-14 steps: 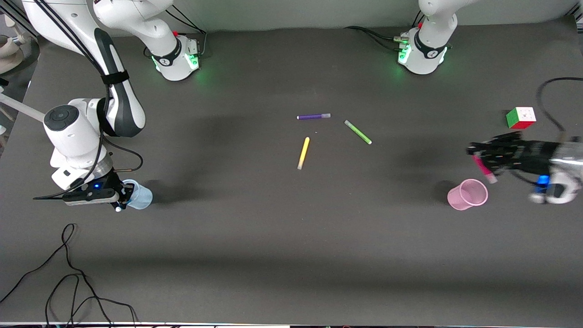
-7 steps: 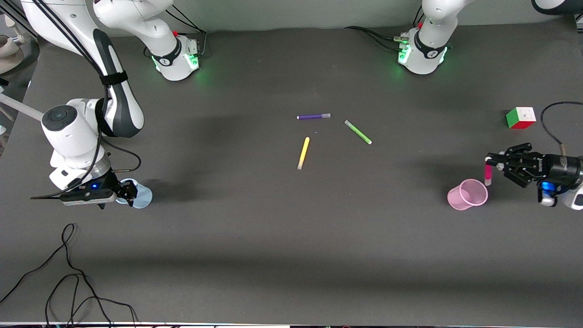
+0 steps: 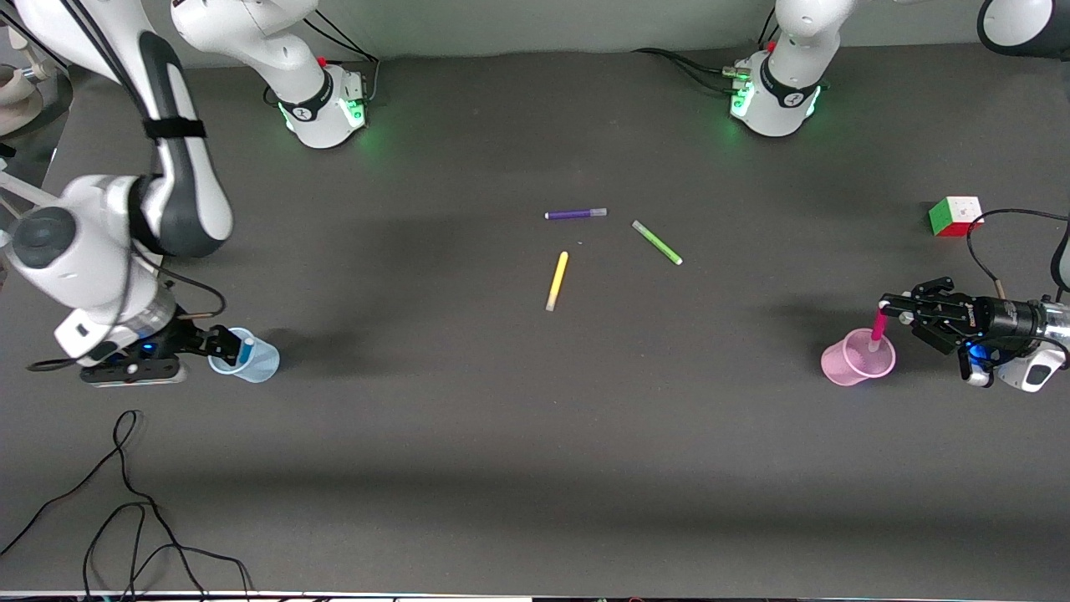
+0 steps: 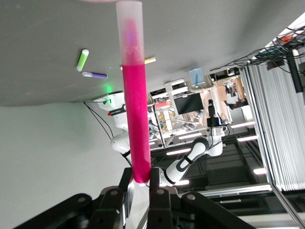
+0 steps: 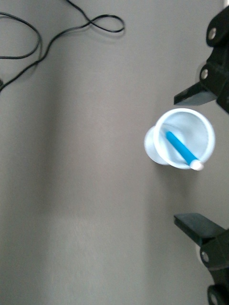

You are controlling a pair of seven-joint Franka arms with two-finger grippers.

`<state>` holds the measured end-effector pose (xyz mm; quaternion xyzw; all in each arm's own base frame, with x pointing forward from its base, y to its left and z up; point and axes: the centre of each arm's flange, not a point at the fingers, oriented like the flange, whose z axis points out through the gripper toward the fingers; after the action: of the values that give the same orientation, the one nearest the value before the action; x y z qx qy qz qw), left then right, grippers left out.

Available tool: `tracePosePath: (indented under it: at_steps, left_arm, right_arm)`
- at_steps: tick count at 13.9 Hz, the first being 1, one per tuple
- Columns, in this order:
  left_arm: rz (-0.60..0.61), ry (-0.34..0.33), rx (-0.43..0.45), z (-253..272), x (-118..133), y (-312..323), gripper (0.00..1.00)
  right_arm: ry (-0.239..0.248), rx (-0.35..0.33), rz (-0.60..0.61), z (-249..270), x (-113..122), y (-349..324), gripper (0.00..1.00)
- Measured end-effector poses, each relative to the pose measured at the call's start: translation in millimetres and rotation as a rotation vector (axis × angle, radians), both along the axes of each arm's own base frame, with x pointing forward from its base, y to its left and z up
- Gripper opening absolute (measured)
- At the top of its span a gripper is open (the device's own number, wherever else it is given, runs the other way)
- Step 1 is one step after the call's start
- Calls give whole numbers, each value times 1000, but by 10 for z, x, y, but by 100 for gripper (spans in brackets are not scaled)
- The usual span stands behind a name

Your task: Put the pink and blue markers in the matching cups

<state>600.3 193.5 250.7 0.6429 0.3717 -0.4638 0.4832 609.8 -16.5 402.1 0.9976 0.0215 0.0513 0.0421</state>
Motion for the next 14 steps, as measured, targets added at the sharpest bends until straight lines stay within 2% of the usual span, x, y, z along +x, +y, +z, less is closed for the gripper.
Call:
tracePosePath:
  at_steps: [3,7,9,11,12,13,14]
  left_arm:
    - [19,-34,-41,-238,-76,118,17]
    - [24,-71,-78,-502,-123,125,20]
    - [25,-77,-79,-555,-126,122,43]
    - [-7,-97,-29,-486,-80,169,67]
    - [-47,-122,32,-374,-12,217,77]
    - [-91,-157,101,-202,84,253,92]
    - [-141,-194,184,25,182,274,99]
  right_arm:
    - [97,51,-8,671,-96,30,100]
    - [154,105,1,1339,-377,14,100]
    - [147,121,0,1529,-478,-43,100]
    - [137,129,-10,1606,-521,-128,100]
    - [137,129,-9,1607,-522,-127,100]
    - [138,126,-1,1605,-520,-83,100]
    - [139,113,14,1605,-517,-15,100]
